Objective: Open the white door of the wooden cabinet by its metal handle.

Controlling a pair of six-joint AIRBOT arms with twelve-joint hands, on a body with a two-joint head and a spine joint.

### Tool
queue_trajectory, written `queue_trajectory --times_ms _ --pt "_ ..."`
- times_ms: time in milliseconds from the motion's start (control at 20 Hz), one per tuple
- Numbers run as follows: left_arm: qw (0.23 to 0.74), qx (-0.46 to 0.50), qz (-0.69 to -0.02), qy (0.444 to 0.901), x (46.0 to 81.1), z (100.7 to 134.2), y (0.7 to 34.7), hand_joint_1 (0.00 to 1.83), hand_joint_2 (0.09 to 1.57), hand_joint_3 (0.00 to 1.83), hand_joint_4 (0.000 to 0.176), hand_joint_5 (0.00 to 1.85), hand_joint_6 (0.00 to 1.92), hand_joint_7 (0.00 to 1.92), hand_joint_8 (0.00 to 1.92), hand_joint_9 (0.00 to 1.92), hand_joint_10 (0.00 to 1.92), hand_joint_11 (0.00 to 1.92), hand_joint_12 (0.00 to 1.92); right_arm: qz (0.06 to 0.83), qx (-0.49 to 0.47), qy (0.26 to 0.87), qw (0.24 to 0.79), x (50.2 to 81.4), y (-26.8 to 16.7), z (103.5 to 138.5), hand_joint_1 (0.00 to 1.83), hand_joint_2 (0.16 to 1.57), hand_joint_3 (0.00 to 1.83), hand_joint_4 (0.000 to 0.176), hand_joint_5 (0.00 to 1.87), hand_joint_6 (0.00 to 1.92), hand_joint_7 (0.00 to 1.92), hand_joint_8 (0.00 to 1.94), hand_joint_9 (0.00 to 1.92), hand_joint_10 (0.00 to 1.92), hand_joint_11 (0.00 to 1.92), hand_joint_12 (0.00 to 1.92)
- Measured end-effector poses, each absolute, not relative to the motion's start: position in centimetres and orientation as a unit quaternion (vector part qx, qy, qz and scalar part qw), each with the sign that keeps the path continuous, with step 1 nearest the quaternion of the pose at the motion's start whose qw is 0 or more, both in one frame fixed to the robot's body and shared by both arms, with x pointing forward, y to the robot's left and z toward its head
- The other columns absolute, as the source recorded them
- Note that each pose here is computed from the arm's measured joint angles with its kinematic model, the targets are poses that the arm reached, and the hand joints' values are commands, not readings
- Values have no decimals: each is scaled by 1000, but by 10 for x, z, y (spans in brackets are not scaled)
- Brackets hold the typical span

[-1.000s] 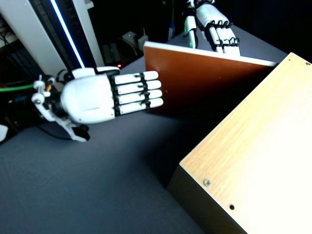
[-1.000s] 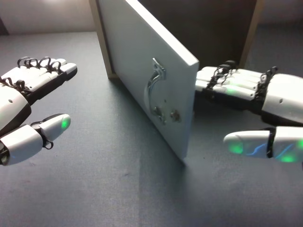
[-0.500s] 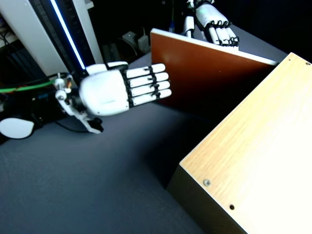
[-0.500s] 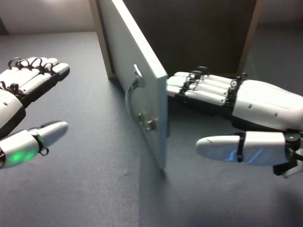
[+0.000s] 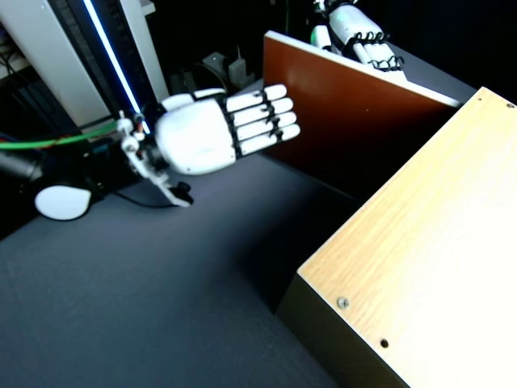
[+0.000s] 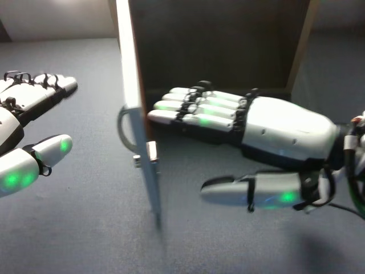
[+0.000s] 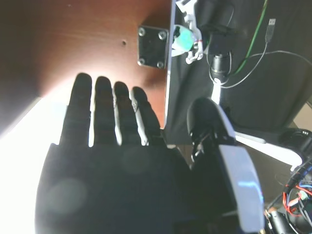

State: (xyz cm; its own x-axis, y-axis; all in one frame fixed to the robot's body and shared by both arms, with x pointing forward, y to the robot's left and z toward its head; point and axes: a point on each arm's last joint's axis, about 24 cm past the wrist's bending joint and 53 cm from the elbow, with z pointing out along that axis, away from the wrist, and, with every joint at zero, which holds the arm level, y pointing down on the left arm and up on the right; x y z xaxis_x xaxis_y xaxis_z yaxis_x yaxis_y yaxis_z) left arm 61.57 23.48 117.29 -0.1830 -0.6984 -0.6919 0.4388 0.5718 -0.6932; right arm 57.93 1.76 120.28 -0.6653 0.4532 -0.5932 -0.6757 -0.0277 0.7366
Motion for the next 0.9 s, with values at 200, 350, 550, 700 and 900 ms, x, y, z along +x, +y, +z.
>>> queue_trajectory --times_ms 200,350,550,700,900 --pt "631 -103 -451 622 616 1173 235 510 1516 0 0 203 9 177 4 156 8 0 556 718 -119 569 383 567 37 1203 10 1444 19 0 0 0 0 0 0 0 0 0" --pt "631 -104 -451 623 616 1173 235 556 1505 0 0 207 2 173 2 171 4 0 645 731 -124 558 374 561 48 1209 285 1380 0 0 0 0 0 0 0 0 0 0" --pt "631 -103 -451 622 615 1173 235 583 1507 0 0 192 1 164 1 163 2 0 629 734 -133 556 367 556 56 1209 410 1352 0 0 0 0 0 0 0 0 0 0" --pt "632 -104 -451 622 616 1174 235 618 1497 0 0 181 6 159 3 166 1 0 709 734 -131 556 367 556 56 1209 424 1322 0 0 0 0 0 0 0 0 0 0" --pt "633 -103 -452 620 616 1175 235 617 1514 6 0 207 7 188 4 148 18 0 569 734 -134 558 364 554 59 1207 162 1424 4 0 0 0 0 0 0 0 0 0"
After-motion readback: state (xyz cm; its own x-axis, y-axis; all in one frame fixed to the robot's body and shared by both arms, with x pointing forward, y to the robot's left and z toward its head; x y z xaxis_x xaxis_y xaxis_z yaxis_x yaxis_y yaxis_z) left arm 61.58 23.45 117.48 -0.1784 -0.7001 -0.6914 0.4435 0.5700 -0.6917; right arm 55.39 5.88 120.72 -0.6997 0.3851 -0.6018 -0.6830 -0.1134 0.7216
